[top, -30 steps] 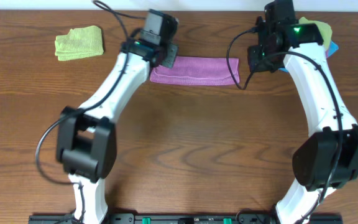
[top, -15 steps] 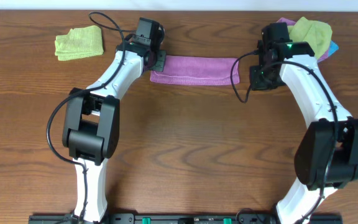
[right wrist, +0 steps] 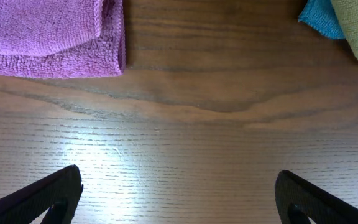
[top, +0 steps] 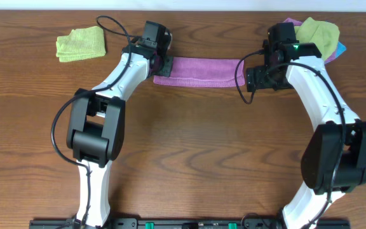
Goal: Fold the cloth
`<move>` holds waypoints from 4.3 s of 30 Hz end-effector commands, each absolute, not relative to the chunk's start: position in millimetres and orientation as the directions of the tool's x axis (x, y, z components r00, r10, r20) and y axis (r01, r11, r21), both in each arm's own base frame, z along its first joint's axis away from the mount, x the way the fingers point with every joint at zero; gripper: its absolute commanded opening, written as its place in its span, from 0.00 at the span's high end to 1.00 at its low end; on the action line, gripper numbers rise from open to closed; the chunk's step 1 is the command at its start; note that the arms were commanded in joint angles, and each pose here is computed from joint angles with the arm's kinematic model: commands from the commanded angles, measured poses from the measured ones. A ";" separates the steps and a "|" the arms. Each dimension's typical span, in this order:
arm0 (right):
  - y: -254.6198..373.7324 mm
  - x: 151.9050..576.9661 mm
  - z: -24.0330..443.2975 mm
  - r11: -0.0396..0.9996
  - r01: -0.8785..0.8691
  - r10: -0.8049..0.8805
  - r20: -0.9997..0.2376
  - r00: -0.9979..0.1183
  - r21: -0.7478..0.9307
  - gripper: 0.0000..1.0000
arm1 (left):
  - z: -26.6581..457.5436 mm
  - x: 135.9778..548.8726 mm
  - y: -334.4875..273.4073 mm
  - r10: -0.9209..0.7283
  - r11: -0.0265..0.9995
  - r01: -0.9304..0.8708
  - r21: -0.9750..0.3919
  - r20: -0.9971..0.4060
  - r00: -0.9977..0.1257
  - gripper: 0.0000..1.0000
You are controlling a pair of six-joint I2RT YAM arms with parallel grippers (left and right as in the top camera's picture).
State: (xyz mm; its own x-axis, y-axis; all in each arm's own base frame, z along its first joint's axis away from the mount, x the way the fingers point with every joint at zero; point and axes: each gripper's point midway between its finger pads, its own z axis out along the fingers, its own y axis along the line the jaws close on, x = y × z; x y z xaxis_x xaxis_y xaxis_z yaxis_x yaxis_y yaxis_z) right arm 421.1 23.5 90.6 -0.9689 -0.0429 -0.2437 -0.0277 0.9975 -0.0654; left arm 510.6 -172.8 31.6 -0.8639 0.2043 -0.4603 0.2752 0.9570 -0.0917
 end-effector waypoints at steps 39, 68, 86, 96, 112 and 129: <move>94.5 481.6 -0.5 0.539 0.093 0.264 -0.063 -0.963 0.837 0.01 | -20.1 498.8 -168.8 0.212 0.960 0.262 -0.095 -0.363 -0.907 0.94; 89.4 501.9 -31.0 0.690 0.155 0.335 -0.122 -0.934 0.706 0.89 | -20.7 497.2 -168.3 0.213 0.960 0.262 -0.095 -0.356 -0.910 0.94; 134.7 518.8 37.8 0.746 -0.031 0.138 -0.200 -0.970 0.666 0.99 | -20.8 496.9 -168.2 0.212 0.961 0.261 -0.095 -0.355 -0.911 0.94; 188.0 522.4 75.6 0.800 -0.190 -0.012 -0.301 -0.953 0.569 0.99 | -20.7 497.1 -168.3 0.205 0.962 0.255 -0.098 -0.355 -0.912 0.94; 230.4 506.0 74.8 0.787 -0.263 -0.097 -0.310 -0.946 0.559 0.99 | -19.5 500.4 -168.5 0.171 0.968 0.225 -0.111 -0.365 -0.915 0.94; 238.5 504.1 75.6 0.781 -0.279 -0.109 -0.317 -0.942 0.559 0.99 | 99.6 531.7 -156.9 0.095 0.956 0.229 -0.182 -0.547 -0.832 0.94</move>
State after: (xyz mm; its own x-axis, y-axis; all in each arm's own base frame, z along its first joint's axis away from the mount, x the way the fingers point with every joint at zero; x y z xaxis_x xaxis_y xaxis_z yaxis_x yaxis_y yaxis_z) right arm 505.2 227.2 72.3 -0.9514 -0.0807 -0.2973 -0.2424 0.7918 0.5606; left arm 519.5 -158.7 39.4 -0.8853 0.1310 -0.4462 0.2239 0.9610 -0.1623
